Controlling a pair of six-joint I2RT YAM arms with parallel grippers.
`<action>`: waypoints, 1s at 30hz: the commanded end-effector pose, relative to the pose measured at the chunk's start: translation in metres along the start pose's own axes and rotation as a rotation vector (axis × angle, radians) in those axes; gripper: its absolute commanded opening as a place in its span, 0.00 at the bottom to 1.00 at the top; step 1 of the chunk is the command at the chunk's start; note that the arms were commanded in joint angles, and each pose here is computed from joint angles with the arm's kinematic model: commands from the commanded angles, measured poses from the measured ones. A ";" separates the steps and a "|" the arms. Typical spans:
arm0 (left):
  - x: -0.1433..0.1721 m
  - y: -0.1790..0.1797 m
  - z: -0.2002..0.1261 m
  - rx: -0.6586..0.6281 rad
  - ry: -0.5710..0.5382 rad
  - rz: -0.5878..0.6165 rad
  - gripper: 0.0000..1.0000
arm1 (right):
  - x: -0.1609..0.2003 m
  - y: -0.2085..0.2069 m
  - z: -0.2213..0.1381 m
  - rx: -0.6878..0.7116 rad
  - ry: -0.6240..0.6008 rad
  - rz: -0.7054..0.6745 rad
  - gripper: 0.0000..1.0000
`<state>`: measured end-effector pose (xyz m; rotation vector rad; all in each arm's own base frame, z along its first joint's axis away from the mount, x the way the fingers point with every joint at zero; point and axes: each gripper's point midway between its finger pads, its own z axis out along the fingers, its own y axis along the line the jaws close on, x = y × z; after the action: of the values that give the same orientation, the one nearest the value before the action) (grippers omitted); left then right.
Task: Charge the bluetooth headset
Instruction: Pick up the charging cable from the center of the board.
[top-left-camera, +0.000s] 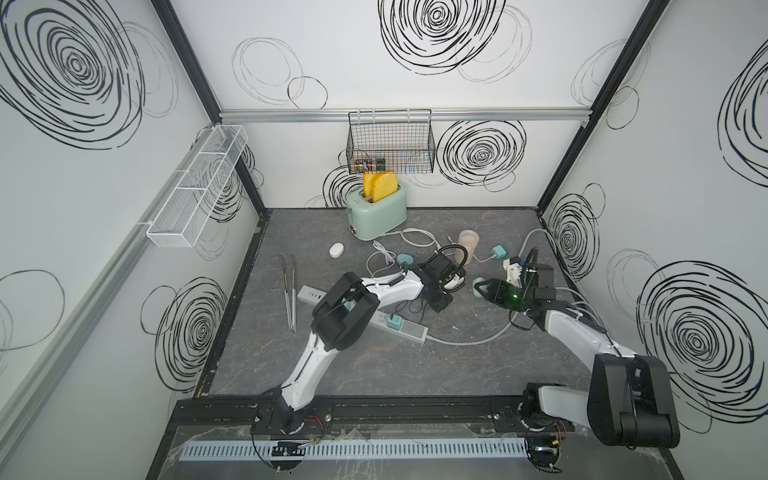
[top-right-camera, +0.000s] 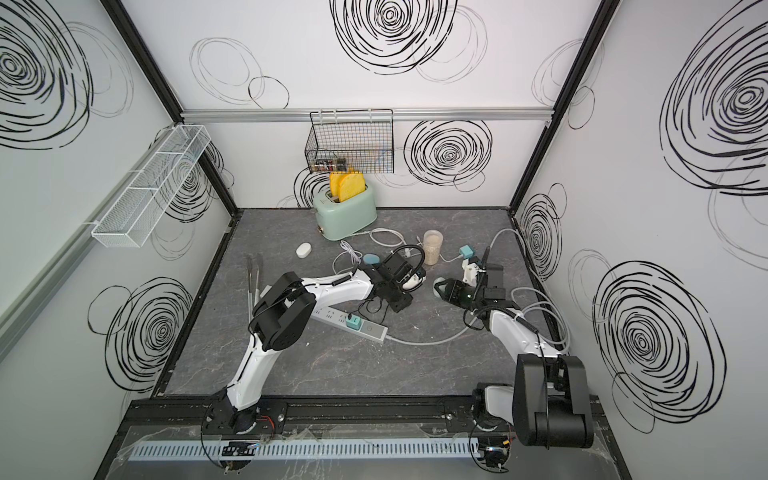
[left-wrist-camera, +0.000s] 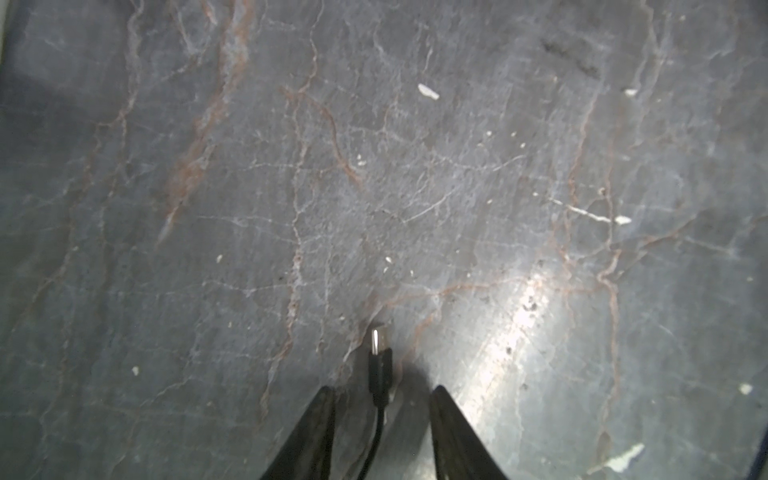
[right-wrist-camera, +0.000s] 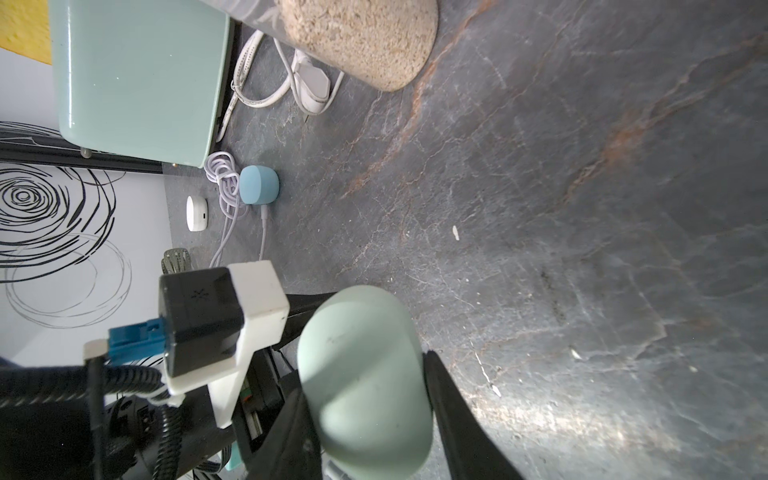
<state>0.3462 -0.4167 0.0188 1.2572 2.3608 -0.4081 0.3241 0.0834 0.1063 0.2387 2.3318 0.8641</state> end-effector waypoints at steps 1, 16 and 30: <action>0.007 0.000 0.012 -0.018 0.019 0.016 0.39 | 0.000 0.002 -0.001 -0.020 -0.005 -0.013 0.27; 0.008 0.000 0.020 -0.073 0.030 0.032 0.33 | 0.001 0.001 -0.002 -0.027 -0.002 -0.015 0.26; 0.018 0.000 0.024 -0.098 0.065 0.052 0.26 | -0.002 0.002 -0.005 -0.048 -0.004 -0.023 0.26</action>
<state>0.3493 -0.4223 0.0172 1.2488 2.3197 -0.3033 0.3236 0.0802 0.1092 0.2253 2.3178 0.8929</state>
